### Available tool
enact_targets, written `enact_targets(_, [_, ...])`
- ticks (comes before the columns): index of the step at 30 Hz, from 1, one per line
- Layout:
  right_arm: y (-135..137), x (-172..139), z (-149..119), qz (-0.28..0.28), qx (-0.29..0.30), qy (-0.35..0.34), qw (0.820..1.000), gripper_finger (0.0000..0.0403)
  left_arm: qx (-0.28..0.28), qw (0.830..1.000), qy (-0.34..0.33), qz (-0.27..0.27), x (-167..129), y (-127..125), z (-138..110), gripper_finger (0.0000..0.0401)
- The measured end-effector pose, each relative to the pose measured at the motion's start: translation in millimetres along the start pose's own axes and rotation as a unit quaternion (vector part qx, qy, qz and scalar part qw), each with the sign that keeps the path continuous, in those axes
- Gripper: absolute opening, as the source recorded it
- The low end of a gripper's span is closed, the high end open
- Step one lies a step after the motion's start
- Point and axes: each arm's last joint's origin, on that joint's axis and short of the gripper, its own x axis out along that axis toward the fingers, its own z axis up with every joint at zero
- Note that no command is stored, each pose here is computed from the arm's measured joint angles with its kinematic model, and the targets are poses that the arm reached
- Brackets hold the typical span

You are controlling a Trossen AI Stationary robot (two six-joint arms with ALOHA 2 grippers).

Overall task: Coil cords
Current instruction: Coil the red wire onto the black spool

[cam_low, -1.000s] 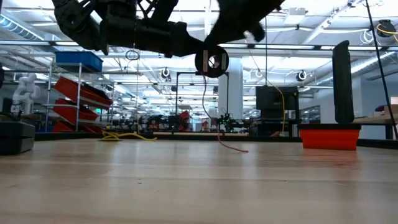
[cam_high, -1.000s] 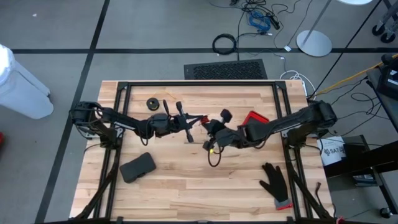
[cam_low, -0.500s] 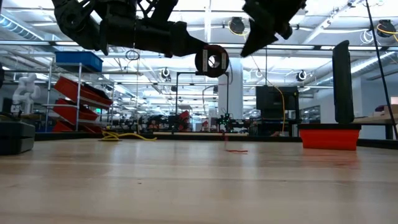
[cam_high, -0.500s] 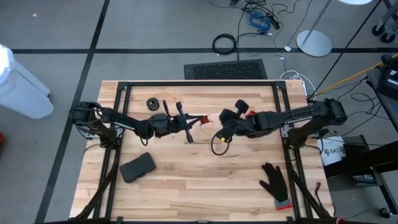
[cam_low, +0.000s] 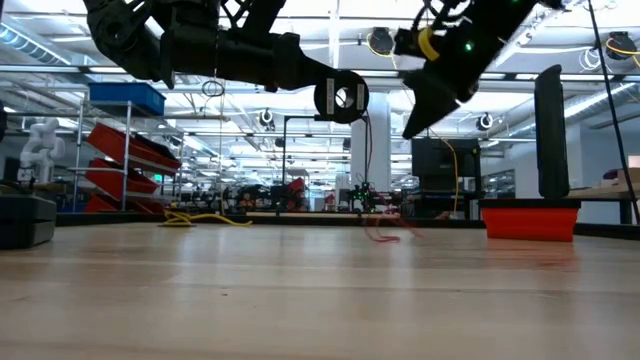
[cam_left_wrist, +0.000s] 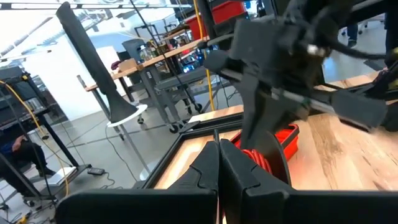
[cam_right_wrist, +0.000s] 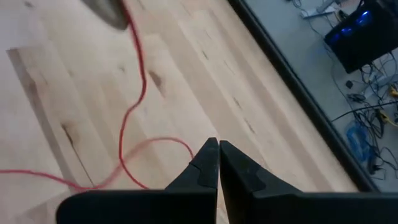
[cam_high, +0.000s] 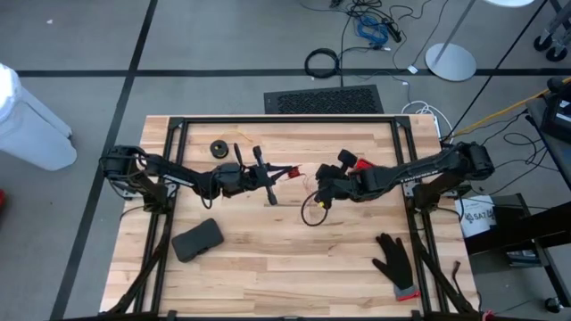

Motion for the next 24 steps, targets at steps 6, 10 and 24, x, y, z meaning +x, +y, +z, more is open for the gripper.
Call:
enact_targets(6, [14.0,7.7,-19.8,0.036,0.010,-0.027,0.999,0.0047,0.000,1.000,0.000,0.000,0.0,0.0,-0.1,0.0000])
enact_targets(10, [21.7,13.5,-32.4,0.083,0.029,-0.041,0.995,0.0085,-0.001,1.000,0.000,0.000,0.0,0.0,0.0,0.0000])
enact_targets(24, [26.7,27.9,-47.7,0.148,0.048,-0.124,0.980,0.0115,-0.006,1.000,-0.001,0.001,0.0,0.1,0.2,0.0000])
